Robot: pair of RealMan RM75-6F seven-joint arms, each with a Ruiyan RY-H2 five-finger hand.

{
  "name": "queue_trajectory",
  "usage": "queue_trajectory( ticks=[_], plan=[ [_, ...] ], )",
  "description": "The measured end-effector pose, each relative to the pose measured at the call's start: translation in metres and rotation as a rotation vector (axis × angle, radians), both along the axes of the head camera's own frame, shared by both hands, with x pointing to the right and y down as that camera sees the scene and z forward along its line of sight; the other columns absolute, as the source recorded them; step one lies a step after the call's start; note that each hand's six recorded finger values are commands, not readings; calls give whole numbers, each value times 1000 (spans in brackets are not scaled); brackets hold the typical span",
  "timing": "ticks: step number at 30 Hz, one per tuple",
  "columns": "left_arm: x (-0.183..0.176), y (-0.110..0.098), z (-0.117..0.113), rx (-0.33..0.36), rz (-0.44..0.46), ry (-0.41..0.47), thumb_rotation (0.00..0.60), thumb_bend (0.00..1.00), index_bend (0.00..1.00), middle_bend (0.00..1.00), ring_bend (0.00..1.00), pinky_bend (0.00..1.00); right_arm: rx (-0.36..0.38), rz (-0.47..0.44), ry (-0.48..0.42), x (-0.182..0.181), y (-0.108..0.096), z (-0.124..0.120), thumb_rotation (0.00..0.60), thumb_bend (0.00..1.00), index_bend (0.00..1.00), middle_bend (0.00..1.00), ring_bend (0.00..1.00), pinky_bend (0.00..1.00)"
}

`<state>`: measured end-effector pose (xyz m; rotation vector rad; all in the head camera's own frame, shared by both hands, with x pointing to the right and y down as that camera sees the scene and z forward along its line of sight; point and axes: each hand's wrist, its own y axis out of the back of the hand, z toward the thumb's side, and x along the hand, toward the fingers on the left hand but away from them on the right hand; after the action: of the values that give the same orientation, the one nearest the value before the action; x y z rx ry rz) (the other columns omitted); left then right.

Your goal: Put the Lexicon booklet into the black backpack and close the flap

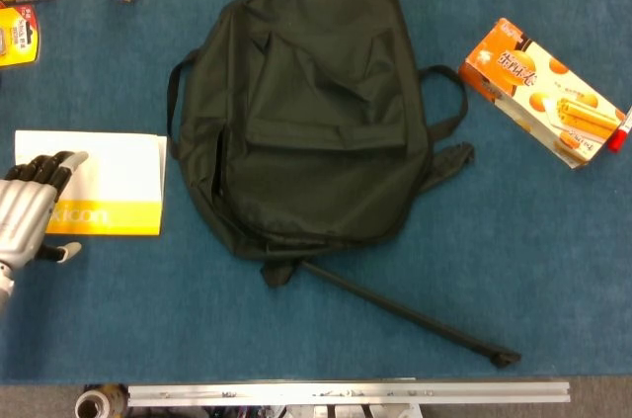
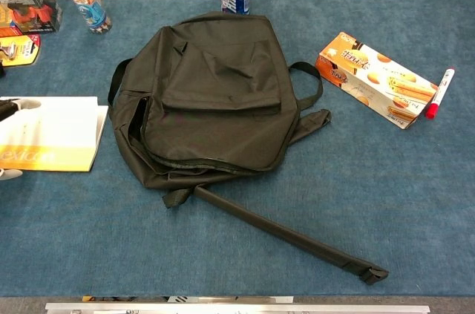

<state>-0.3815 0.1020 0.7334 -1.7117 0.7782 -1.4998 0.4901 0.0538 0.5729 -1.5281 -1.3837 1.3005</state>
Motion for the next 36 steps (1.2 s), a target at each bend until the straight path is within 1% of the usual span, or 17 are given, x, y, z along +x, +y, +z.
queue_trajectory(
  ticks=[6, 17, 24, 36],
  plan=[
    [5, -6, 11, -24, 1, 0, 600, 48, 77, 141, 147, 214, -2, -2, -1, 0, 2, 0, 600, 0, 124, 285, 111, 231],
    [7, -9, 26, -68, 12, -27, 600, 48, 76, 134, 147, 213, -6, -1, -4, 1, 5, 1, 600, 0, 124, 285, 110, 231],
    [7, -14, 29, -90, 15, -46, 600, 48, 75, 133, 147, 208, -8, 1, -4, 2, 6, 1, 600, 0, 124, 285, 111, 231],
    [7, -17, 33, -94, 13, -55, 600, 47, 75, 133, 147, 208, -12, 10, 1, 5, 8, 1, 600, 0, 124, 285, 111, 231]
  ],
)
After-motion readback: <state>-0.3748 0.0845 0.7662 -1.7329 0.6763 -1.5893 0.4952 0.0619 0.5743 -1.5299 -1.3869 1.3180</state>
